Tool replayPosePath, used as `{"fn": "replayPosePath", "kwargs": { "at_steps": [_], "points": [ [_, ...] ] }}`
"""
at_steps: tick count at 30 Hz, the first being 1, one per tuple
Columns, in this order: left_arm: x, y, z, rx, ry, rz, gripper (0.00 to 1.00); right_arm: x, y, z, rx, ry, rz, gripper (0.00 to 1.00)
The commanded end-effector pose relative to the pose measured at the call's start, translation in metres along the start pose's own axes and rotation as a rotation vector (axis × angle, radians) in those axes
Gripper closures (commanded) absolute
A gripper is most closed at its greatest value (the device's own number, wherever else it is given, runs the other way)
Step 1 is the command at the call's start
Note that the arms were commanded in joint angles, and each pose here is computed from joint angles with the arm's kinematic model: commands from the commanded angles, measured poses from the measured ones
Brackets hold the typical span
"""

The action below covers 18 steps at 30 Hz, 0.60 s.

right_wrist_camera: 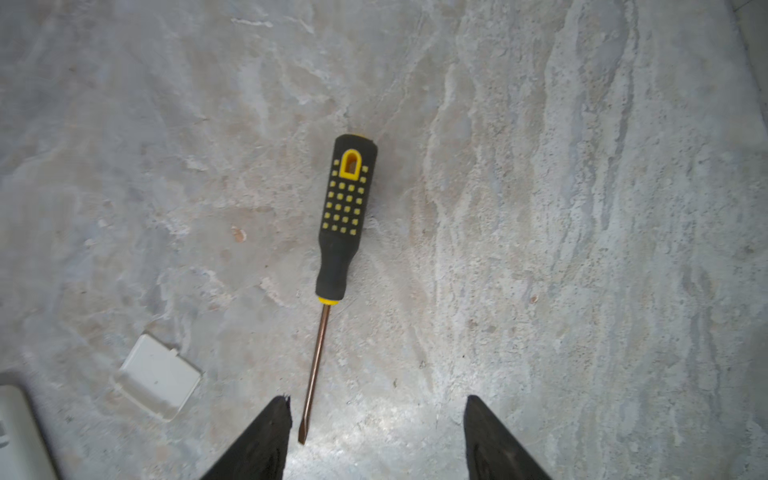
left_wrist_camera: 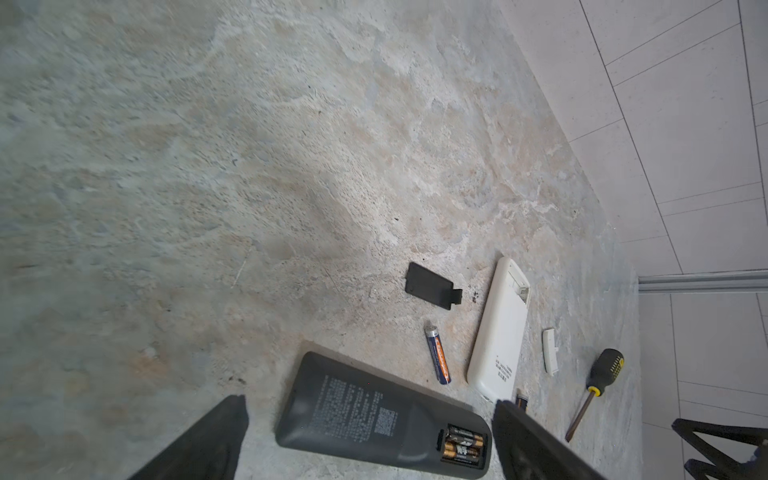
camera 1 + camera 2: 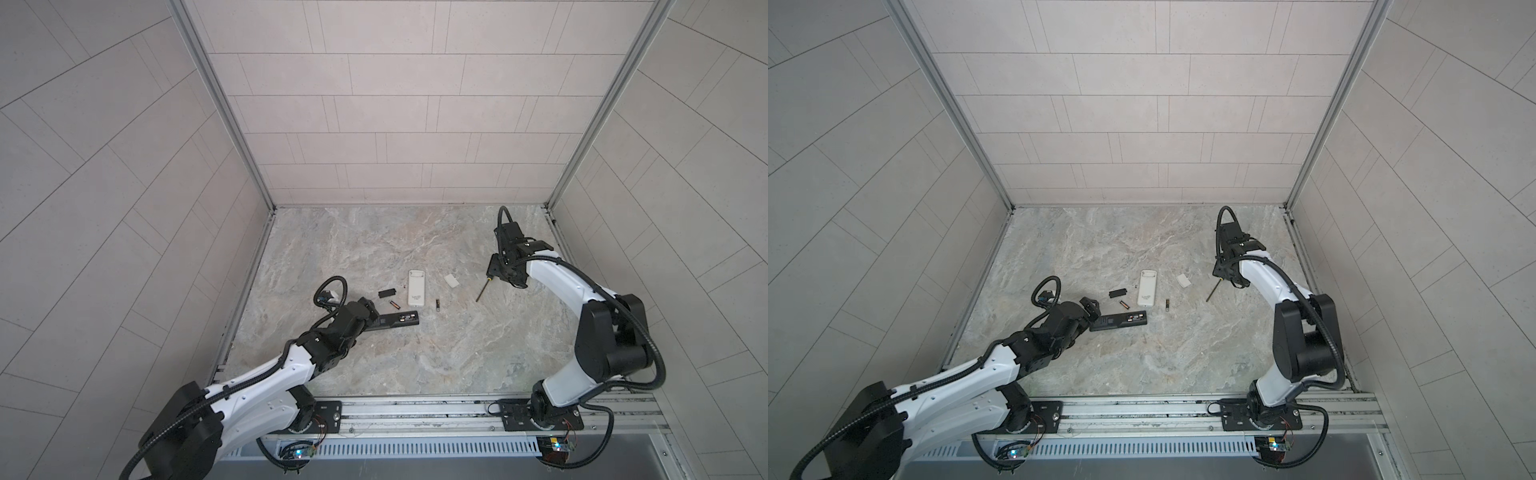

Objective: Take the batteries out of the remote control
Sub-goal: 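Move the right gripper to the yellow-black screwdriver and grasp its handle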

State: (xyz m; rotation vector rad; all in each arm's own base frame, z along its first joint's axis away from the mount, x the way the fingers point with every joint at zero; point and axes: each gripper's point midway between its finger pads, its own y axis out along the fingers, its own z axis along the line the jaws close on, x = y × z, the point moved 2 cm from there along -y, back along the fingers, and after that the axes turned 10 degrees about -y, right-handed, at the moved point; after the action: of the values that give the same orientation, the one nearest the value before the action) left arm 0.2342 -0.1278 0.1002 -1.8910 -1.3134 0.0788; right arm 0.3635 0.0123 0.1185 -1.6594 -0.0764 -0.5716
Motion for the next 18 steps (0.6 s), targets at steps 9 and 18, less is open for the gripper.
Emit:
{"fn": "replayPosePath", "kwargs": {
  "at_steps": [9,18],
  "points": [
    [0.032,-0.017,-0.051,0.01,0.31,-0.109,0.0,0.039,0.033,0.008,-0.049,0.058,-0.031,0.39],
    [0.018,-0.001,-0.083,-0.041,0.444,0.005,0.04,0.051,0.057,0.01,-0.112,0.057,-0.002,0.44]
  ]
}}
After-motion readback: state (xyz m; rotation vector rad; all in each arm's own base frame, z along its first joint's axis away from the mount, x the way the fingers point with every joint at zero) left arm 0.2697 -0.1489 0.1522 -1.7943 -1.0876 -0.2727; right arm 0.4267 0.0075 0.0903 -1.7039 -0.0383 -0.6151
